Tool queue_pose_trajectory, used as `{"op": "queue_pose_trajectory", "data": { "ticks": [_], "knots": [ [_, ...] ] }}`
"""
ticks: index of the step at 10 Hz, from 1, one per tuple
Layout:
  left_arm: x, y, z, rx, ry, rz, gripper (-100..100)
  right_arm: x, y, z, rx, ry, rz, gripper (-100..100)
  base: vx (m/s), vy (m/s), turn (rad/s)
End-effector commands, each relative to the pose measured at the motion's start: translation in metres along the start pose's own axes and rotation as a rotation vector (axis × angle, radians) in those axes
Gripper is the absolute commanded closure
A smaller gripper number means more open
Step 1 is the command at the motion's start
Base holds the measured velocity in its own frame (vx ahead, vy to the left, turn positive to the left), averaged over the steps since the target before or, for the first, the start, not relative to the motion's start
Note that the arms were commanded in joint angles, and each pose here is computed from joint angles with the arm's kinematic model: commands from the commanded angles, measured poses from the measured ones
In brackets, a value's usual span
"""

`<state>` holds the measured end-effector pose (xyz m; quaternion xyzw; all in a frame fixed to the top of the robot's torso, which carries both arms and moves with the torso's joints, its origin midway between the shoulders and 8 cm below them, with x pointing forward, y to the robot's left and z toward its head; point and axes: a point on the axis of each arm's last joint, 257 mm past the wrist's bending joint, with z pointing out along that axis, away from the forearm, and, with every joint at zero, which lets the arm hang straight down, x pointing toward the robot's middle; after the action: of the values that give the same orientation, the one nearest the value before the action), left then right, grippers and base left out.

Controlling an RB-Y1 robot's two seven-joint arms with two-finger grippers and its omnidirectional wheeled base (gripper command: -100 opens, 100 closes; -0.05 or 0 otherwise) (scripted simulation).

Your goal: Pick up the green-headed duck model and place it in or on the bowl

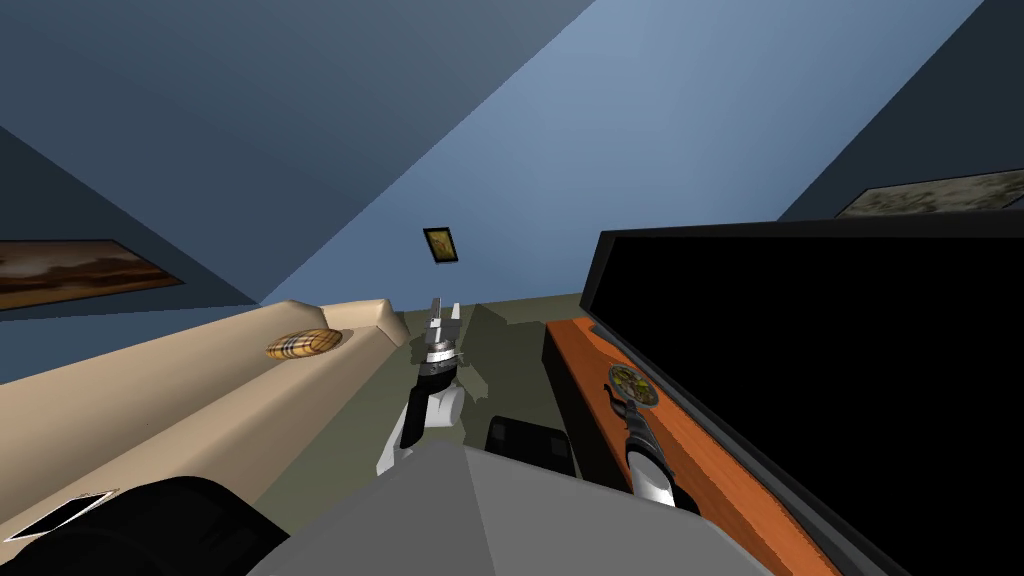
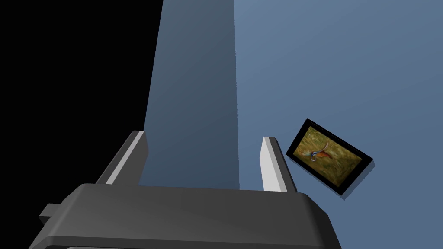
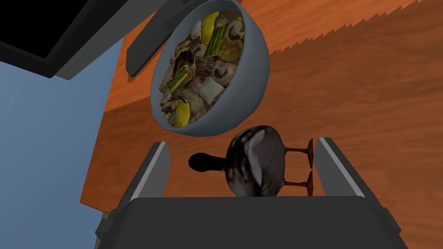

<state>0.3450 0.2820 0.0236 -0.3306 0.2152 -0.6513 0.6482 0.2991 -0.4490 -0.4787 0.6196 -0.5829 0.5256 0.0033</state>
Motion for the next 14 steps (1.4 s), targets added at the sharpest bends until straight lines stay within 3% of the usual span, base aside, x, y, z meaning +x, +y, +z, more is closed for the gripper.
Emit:
{"op": "queue_pose_trajectory", "data": {
  "ticks": [1,3,4,8,9,10,12,13,14],
  "knots": [
    [0.000,0.000,0.000,0.000,0.000,0.000,0,-0.005,0.002,0.001,-0.008,0.006,0.005,-100,0.013,-0.047,0.079],
    [0.000,0.000,0.000,0.000,0.000,0.000,0,-0.007,0.002,0.001,-0.008,0.005,0.004,-100,0.014,-0.070,0.055],
    [0.000,0.000,0.000,0.000,0.000,0.000,0,-0.006,0.002,0.001,-0.009,0.007,0.007,100,0.002,-0.008,-0.002],
    [0.000,0.000,0.000,0.000,0.000,0.000,0,-0.006,0.002,0.001,-0.010,0.007,0.007,100,0.000,0.000,0.000],
    [0.000,0.000,0.000,0.000,0.000,0.000,0,-0.007,0.002,0.001,-0.010,0.007,0.006,0,0.000,0.000,0.000],
    [0.000,0.000,0.000,0.000,0.000,0.000,0,-0.002,0.001,0.000,-0.003,0.002,0.002,100,-0.015,0.054,-0.089],
    [0.000,0.000,0.000,0.000,0.000,0.000,0,-0.001,0.001,0.000,-0.004,0.004,0.005,100,-0.016,0.059,-0.055],
    [0.000,0.000,0.000,0.000,0.000,0.000,0,-0.001,0.001,0.000,-0.003,0.002,0.002,0,-0.003,0.007,0.002],
    [0.000,0.000,0.000,0.000,0.000,0.000,0,0.018,0.001,0.008,0.012,0.020,-0.032,100,-0.001,0.021,-0.015]
  ]
}}
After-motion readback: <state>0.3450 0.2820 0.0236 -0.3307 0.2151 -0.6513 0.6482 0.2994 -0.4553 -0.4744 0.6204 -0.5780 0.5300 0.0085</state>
